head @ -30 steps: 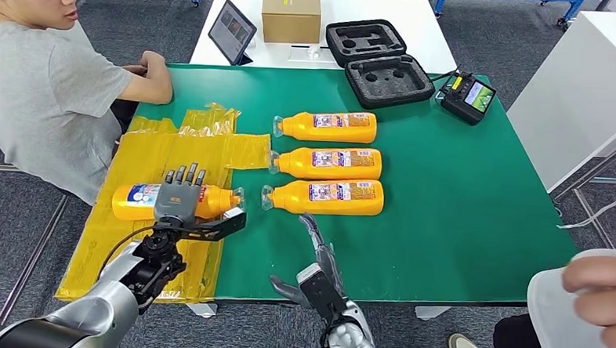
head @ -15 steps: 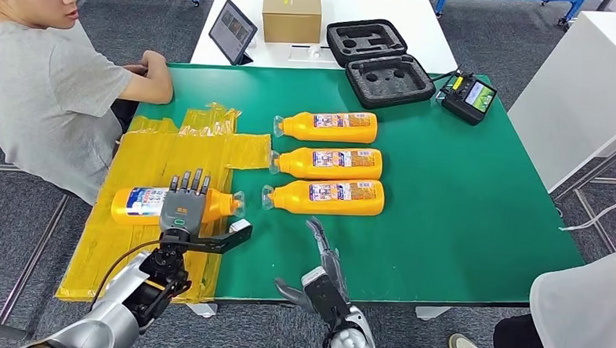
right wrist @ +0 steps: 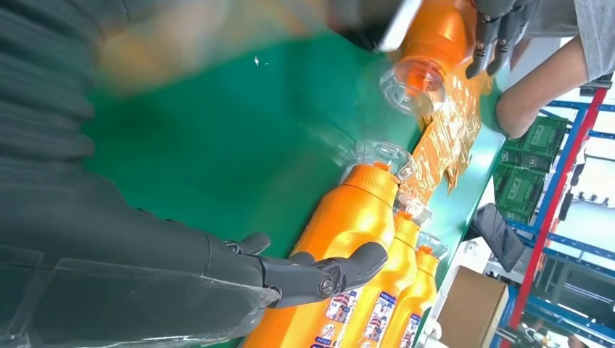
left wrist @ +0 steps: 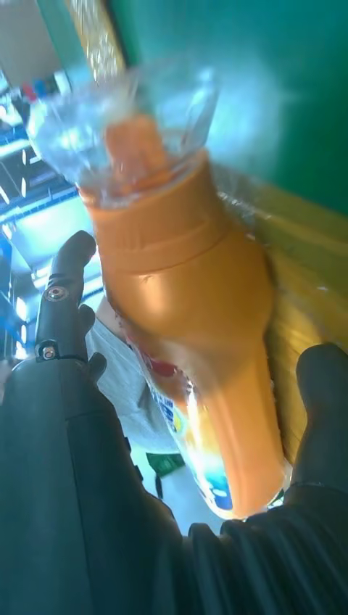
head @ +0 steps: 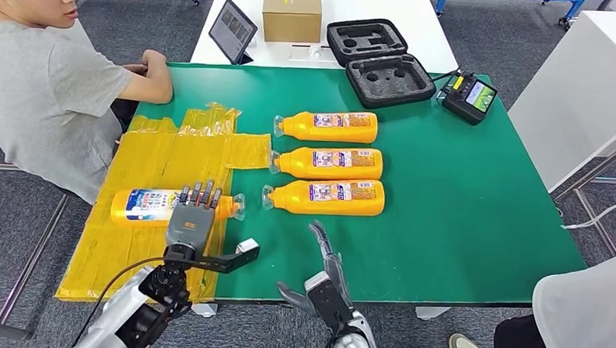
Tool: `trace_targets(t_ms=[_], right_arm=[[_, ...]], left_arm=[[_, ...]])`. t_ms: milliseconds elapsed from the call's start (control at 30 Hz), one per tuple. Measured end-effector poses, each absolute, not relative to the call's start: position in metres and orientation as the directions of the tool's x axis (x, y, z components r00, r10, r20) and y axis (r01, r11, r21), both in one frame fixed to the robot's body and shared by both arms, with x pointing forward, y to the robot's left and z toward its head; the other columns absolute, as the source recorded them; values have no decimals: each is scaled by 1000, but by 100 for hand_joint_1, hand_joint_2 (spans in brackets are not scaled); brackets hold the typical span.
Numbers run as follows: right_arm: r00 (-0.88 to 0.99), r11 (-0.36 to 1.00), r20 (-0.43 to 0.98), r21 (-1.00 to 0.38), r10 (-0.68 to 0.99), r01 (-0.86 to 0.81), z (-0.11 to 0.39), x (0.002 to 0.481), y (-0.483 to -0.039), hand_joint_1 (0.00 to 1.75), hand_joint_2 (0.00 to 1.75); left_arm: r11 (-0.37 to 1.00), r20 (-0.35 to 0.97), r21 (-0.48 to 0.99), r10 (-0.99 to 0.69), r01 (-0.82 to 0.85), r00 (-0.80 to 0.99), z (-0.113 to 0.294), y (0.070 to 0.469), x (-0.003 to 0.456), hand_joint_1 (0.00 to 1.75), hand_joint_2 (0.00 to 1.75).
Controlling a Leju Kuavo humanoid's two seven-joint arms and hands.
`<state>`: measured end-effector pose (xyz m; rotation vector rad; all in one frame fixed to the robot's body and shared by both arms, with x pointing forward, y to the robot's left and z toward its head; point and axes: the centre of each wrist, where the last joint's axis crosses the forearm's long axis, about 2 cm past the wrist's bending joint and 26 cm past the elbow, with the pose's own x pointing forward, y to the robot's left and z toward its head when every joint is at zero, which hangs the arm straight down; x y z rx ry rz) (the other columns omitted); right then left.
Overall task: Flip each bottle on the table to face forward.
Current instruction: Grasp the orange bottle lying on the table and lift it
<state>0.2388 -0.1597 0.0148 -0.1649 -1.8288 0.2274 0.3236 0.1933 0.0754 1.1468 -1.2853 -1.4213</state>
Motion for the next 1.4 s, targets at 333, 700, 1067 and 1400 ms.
trace_targets(t_ms=[333,700,1067,1400], right_arm=[[-282,965,925,-261,256,18,17,240,-162,0,175],[-440,871,764,-481,471,99,28,241,-162,0,175],[-524,707,544,-686,655,171,34,254,-190,0,175],[-362,208,90,-930,928,302,48,292,-272,0,175]], left_arm=[[-70,-77,997,-963,-38,-258,87,187,303,0,44],[553,332,755,-787,-353,-520,114,189,279,0,175],[709,387,588,-669,-389,-635,115,182,269,0,175],[875,593,438,-453,-205,-666,107,159,263,0,175]])
